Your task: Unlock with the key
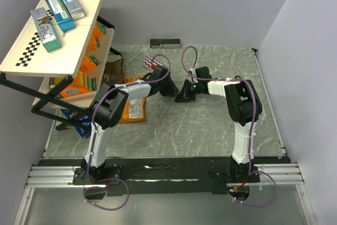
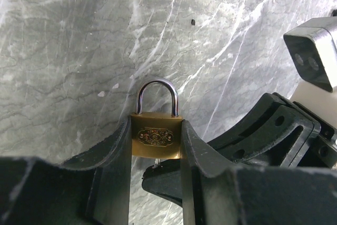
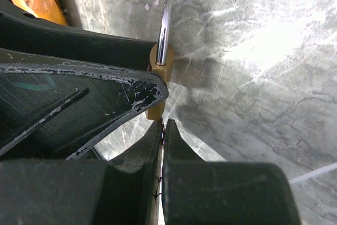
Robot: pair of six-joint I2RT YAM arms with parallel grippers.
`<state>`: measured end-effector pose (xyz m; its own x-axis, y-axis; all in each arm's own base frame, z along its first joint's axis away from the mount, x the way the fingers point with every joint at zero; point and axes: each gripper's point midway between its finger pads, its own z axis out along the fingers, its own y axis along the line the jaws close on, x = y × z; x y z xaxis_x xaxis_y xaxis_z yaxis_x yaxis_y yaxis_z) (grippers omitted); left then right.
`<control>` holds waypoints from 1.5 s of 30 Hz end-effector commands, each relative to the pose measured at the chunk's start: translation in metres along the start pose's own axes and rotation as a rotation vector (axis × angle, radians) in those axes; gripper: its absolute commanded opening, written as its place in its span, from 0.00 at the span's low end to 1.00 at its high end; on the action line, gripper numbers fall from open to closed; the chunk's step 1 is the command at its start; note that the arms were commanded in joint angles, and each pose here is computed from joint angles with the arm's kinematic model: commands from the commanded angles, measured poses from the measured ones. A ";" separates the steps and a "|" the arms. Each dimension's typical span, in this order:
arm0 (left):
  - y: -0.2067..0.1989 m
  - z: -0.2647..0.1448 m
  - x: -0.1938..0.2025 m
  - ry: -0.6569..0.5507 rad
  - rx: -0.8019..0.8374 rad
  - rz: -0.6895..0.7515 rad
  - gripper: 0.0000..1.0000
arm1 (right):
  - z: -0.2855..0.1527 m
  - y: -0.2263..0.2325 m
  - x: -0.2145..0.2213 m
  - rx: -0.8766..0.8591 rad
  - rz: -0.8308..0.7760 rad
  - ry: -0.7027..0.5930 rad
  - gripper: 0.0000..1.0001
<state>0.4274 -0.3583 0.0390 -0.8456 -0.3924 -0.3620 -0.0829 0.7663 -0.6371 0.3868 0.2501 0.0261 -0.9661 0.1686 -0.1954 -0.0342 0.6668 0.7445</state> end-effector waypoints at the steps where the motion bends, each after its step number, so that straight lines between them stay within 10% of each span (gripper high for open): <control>1: 0.047 -0.001 0.066 0.215 -0.151 0.015 0.01 | -0.013 0.018 -0.087 -0.014 -0.171 -0.285 0.00; 45: 0.013 -0.013 0.092 0.362 -0.011 -0.054 0.01 | -0.045 0.074 -0.199 -0.069 -0.354 -0.749 0.00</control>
<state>0.4545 -0.3459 0.0415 -0.7903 -0.4716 -0.3912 -0.1081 0.7358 -0.6686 0.4348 0.2612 0.0236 -0.9149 0.1959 -0.3530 -0.1363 0.6732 0.7268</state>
